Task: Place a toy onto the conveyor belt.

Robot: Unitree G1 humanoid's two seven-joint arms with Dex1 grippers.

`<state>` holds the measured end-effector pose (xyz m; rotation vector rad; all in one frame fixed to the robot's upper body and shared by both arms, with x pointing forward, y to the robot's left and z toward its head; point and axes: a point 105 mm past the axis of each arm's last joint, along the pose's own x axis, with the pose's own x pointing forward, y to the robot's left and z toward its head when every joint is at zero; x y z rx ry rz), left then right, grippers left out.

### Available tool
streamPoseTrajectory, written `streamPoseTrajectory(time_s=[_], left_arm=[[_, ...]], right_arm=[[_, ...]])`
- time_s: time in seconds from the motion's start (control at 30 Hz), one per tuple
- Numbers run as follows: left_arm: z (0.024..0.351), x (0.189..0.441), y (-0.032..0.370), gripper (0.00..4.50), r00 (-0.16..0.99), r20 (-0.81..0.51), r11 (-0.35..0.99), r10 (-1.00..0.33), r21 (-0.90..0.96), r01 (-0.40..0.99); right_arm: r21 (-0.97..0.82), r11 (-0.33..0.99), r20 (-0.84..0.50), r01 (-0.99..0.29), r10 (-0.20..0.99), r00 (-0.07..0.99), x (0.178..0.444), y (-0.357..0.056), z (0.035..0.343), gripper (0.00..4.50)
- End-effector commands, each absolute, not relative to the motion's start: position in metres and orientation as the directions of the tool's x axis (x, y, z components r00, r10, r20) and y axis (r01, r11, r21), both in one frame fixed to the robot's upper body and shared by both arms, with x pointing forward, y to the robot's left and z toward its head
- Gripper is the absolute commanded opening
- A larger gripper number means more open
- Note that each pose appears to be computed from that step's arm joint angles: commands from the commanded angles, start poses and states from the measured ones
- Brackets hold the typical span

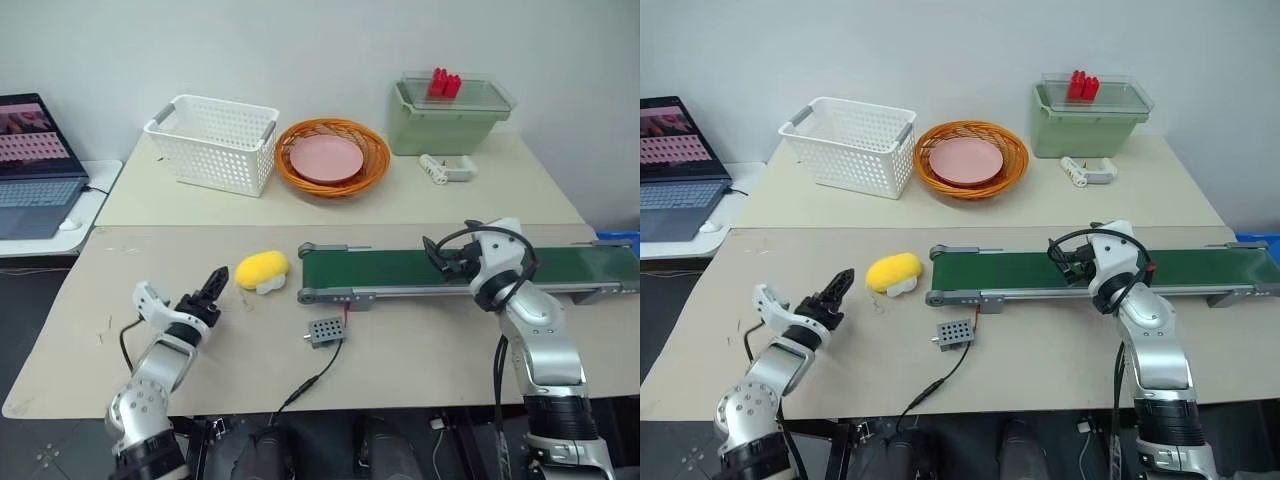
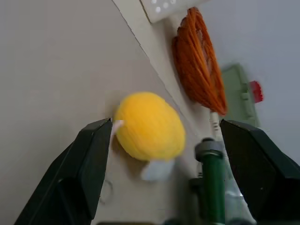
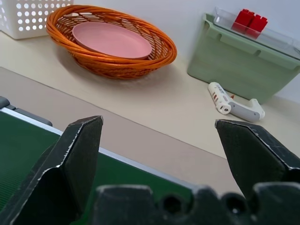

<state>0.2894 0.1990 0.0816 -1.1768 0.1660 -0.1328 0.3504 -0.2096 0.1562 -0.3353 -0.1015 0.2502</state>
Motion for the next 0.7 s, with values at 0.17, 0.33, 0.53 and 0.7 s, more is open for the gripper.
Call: streamPoseTrajectory(time_s=[0.17, 0.33, 0.53, 0.7], left_arm=[[0.072, 0.275, 0.188, 3.89, 0.969, -0.078, 0.187, -0.234, -0.982, -0.034], [0.057, 0.291, 0.183, 3.89, 0.966, -0.110, 0.142, -0.235, -0.987, -0.078], [0.061, 0.311, 0.172, 3.89, 0.956, -0.100, 0.145, -0.275, -0.987, -0.062], [0.063, 0.316, 0.167, 3.89, 0.954, -0.088, 0.140, -0.288, -0.989, -0.049]], right_arm=[[-0.428, 0.880, 0.105, -0.205, 0.274, 0.956, 0.346, -0.215, 0.174, 4.50], [-0.478, 0.780, 0.092, -0.404, 0.502, 0.860, 0.328, -0.175, 0.183, 4.50], [-0.390, 0.239, -0.184, -0.889, 0.926, 0.330, 0.264, -0.108, 0.168, 4.50], [-0.334, 0.122, -0.241, -0.934, 0.947, 0.210, 0.265, -0.107, 0.167, 4.50]])
